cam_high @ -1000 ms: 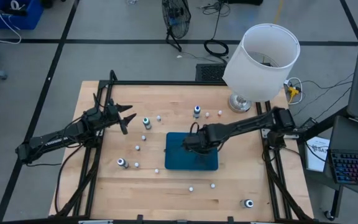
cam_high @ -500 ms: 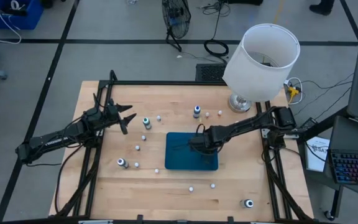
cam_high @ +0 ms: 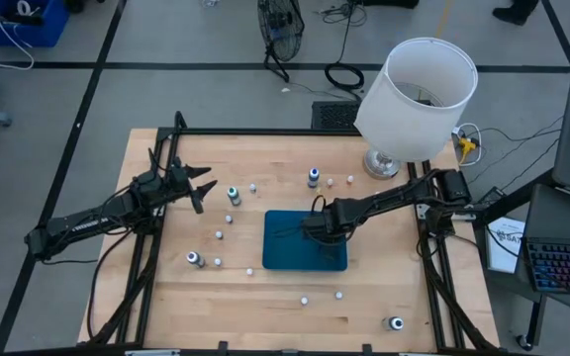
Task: Pick & Place food coloring
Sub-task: Put the small black food coloring bottle into the blue bin
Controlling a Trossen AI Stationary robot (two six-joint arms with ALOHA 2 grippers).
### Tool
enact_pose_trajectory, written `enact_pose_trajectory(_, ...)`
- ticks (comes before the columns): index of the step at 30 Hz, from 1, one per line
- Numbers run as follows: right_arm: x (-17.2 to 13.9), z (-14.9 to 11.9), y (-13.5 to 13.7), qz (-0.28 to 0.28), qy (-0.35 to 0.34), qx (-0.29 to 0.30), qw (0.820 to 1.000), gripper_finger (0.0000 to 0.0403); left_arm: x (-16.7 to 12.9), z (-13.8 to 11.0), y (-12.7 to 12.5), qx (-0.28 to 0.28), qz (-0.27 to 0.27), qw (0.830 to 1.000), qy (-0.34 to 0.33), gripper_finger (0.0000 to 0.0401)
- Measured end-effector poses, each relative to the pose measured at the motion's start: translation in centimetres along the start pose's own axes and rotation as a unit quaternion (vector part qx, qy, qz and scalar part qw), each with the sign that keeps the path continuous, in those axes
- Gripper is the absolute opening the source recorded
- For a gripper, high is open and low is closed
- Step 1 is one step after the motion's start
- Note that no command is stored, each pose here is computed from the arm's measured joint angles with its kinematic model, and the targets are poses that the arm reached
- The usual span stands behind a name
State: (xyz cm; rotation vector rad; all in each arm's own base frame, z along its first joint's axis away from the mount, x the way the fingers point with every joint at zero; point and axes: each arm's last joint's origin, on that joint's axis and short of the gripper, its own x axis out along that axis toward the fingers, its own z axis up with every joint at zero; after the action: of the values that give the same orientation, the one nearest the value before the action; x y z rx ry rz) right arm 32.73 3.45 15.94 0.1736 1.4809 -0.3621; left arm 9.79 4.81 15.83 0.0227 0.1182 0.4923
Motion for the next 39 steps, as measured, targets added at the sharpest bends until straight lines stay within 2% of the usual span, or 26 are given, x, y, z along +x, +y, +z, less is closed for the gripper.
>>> enact_pose_trajectory(6, -2.3, 0.3, -0.1, 0.019, -0.036, 0.006, 0.999, 0.0123, 0.0, 0.0, 0.0, 0.000, 0.000, 1.000, 0.000, 0.0225)
enact_pose_trajectory(11, -5.5, -0.6, -1.1, 0.034, -0.067, 0.037, 0.997, 0.0122, 0.0, 0.0, 0.0, 0.000, 0.000, 1.000, 0.000, 0.0225)
enact_pose_trajectory(14, -8.0, -2.0, -2.4, 0.015, -0.080, 0.061, 0.995, 0.0122, 0.0, 0.0, 0.0, 0.000, 0.000, 1.000, 0.000, 0.0225)
enact_pose_trajectory(18, -10.6, -4.6, -4.5, -0.040, -0.071, 0.117, 0.990, 0.0120, 0.0, 0.0, 0.0, 0.000, 0.000, 1.000, 0.000, 0.0225)
enact_pose_trajectory(23, -12.4, -7.0, -7.5, -0.092, -0.051, 0.196, 0.975, 0.0122, 0.0, 0.0, 0.0, 0.000, 0.000, 1.000, 0.000, 0.0225)
enact_pose_trajectory(28, -11.3, -8.4, -10.4, -0.105, -0.024, 0.248, 0.963, 0.0150, 0.0, 0.0, 0.0, 0.000, 0.000, 1.000, 0.000, 0.0225)
enact_pose_trajectory(33, -7.8, -9.7, -12.7, -0.106, 0.025, 0.272, 0.956, 0.0195, 0.0, 0.0, 0.0, 0.000, 0.000, 1.000, 0.000, 0.0225)
enact_pose_trajectory(39, -3.5, -10.0, -14.1, -0.095, 0.012, 0.281, 0.955, 0.0220, 0.0, 0.0, 0.0, 0.000, 0.000, 1.000, 0.000, 0.0225)
